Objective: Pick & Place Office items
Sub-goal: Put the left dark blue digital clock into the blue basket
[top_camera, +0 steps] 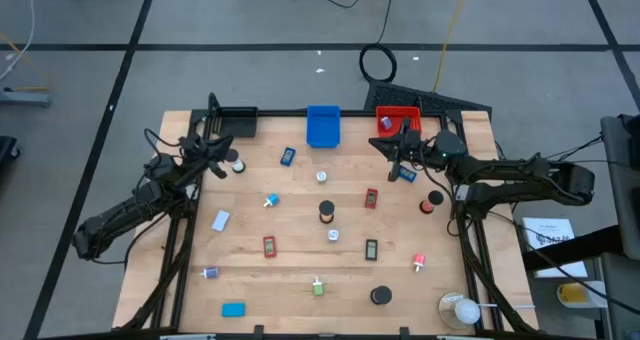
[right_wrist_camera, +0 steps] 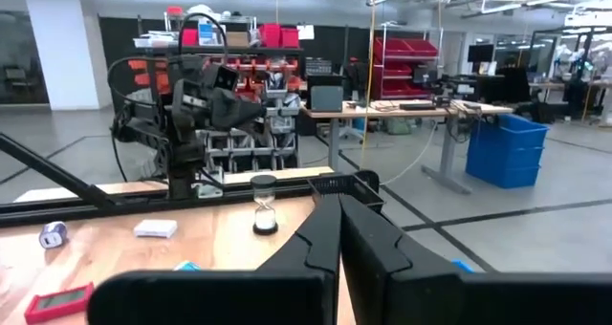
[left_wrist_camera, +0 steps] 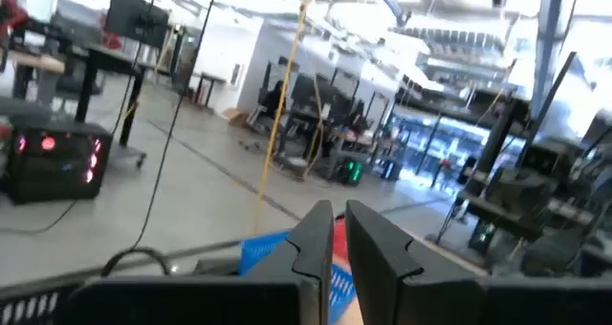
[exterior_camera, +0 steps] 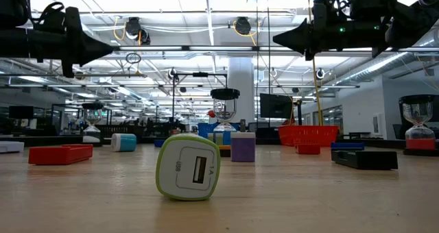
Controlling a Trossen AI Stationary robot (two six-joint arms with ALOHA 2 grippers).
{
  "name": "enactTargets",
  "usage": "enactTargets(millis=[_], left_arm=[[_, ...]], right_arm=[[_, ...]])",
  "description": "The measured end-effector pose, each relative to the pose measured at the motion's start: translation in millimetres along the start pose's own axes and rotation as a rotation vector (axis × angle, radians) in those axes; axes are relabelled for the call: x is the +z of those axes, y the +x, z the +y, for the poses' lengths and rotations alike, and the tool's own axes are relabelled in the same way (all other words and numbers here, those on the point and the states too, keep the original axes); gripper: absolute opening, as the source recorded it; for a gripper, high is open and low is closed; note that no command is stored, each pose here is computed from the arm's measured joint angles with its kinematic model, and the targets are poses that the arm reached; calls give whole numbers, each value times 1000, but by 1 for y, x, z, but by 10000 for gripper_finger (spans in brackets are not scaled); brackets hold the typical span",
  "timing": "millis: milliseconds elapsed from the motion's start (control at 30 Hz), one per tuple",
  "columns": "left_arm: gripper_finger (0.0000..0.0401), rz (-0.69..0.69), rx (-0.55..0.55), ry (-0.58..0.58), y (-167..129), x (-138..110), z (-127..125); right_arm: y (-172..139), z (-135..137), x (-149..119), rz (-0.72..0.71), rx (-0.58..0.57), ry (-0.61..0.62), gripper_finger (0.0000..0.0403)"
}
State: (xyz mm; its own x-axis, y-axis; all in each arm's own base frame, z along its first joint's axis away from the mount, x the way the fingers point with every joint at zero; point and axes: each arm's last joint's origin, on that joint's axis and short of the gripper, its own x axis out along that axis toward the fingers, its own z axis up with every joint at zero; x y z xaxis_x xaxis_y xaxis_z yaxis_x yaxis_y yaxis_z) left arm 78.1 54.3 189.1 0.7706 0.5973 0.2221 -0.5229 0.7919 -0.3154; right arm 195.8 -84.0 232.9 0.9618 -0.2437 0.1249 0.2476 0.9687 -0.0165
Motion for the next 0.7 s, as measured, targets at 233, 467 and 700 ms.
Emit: enactTargets(millis=[233,467,700], left_arm=[[30,62,-100,-53,4,1,-5],[5,179,-89,5,18,7,-16],[5,339,-11,130,41,6,-36]], right_arm=[[0,0,0,-1,-2,-90,2],[0,-1,6,-60,-10,-178,2],[0,-1,7,-74,-10,-192,1]])
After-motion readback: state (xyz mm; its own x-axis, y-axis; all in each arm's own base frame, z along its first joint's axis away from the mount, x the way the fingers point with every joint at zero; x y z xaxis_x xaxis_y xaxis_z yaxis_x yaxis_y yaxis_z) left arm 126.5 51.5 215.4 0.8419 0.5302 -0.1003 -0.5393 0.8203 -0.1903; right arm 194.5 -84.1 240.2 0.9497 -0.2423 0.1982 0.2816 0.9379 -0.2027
